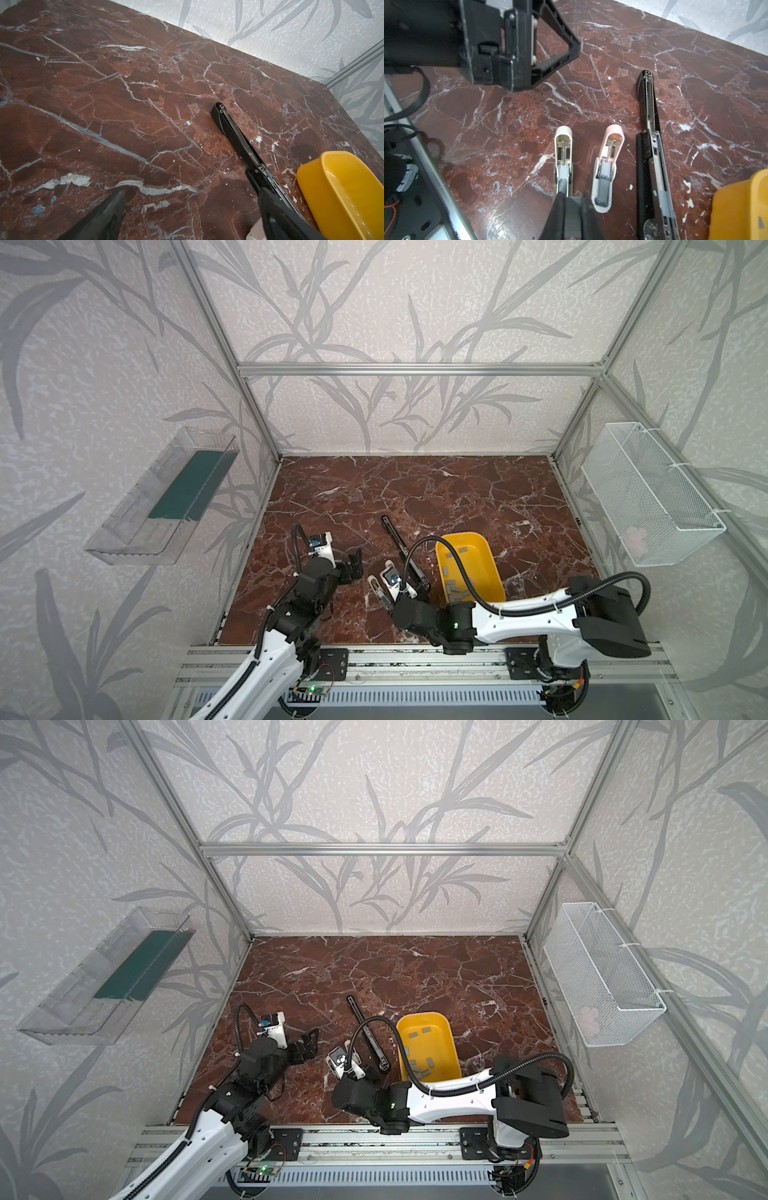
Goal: Load the staples into the stapler
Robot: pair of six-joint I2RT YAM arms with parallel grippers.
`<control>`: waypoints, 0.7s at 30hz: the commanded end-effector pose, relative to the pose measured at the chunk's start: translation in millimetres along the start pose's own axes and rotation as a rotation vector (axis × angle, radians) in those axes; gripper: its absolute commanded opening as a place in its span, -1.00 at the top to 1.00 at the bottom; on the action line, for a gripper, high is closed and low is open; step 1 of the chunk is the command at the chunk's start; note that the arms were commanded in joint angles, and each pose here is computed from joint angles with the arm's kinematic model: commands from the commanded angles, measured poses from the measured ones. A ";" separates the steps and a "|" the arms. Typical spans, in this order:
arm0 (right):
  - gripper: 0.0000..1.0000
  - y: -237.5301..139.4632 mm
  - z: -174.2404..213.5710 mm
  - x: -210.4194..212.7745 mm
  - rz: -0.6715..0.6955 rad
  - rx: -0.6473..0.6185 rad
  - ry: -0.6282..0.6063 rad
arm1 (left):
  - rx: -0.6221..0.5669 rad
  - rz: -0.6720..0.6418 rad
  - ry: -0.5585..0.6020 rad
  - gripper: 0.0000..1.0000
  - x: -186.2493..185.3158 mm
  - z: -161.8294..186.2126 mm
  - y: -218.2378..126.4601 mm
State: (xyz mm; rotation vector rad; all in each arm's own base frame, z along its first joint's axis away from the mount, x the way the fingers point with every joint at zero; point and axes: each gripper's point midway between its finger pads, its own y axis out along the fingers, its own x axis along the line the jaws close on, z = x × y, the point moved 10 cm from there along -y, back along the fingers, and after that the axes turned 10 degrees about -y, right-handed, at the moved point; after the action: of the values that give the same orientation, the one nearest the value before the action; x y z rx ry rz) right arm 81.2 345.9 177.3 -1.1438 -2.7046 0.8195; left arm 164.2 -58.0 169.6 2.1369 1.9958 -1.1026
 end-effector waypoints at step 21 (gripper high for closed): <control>0.77 35.6 6.4 29.3 0.024 -0.037 0.047 | -0.041 0.030 -0.021 -0.98 2.1 0.8 -6.8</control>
State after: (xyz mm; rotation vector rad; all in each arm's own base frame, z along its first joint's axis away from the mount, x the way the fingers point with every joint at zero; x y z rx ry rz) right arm 78.1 379.7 139.3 -1.1876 -2.6779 0.8275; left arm 158.4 -56.2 173.5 2.1409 1.9406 -1.0611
